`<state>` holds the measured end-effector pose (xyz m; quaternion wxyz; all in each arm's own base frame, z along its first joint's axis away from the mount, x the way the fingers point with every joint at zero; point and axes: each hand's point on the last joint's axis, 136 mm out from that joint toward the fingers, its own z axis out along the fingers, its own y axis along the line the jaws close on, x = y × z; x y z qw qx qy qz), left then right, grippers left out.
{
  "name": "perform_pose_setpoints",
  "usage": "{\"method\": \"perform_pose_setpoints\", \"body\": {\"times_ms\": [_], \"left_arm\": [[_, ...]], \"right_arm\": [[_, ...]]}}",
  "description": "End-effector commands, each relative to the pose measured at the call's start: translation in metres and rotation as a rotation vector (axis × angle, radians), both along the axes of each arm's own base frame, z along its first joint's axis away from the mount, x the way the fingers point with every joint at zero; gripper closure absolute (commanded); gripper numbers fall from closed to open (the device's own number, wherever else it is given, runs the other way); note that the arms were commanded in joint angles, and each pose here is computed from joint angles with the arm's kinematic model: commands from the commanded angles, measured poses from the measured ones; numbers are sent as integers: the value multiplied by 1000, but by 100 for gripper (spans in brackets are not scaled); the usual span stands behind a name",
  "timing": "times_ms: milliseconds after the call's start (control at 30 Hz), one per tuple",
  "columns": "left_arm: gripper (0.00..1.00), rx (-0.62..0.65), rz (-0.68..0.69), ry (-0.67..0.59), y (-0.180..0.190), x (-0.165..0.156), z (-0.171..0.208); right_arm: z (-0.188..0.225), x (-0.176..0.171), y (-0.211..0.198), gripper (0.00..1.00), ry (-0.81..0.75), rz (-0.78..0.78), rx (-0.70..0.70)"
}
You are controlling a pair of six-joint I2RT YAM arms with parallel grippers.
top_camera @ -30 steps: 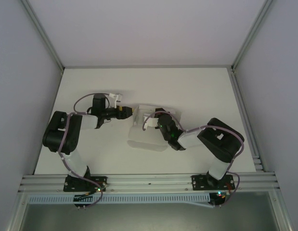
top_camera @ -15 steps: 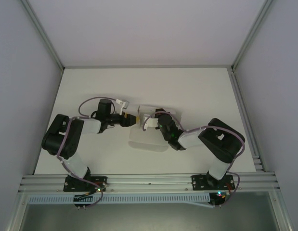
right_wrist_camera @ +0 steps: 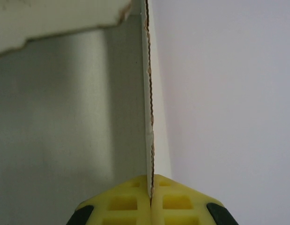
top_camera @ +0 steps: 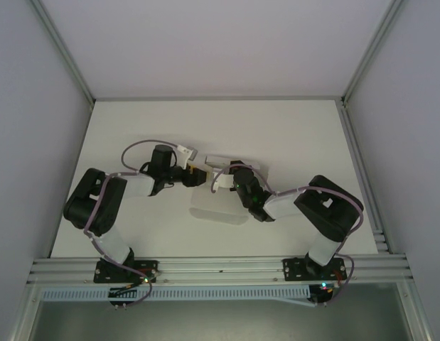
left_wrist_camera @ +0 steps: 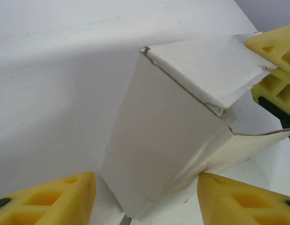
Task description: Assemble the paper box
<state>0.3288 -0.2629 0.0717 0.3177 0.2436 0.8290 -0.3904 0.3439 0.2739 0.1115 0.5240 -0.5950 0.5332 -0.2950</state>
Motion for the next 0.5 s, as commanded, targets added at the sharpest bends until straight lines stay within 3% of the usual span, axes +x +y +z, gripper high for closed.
{"method": "perform_pose_setpoints", "body": {"times_ms": [0,467], "left_arm": [[40,41,18,-52,-4,12,0],[40,86,73,-95,-16,24,-10]], "right_arm": [[1,-6,11,100,33,42,40],[-8,-13,13,100,89,60,48]]}}
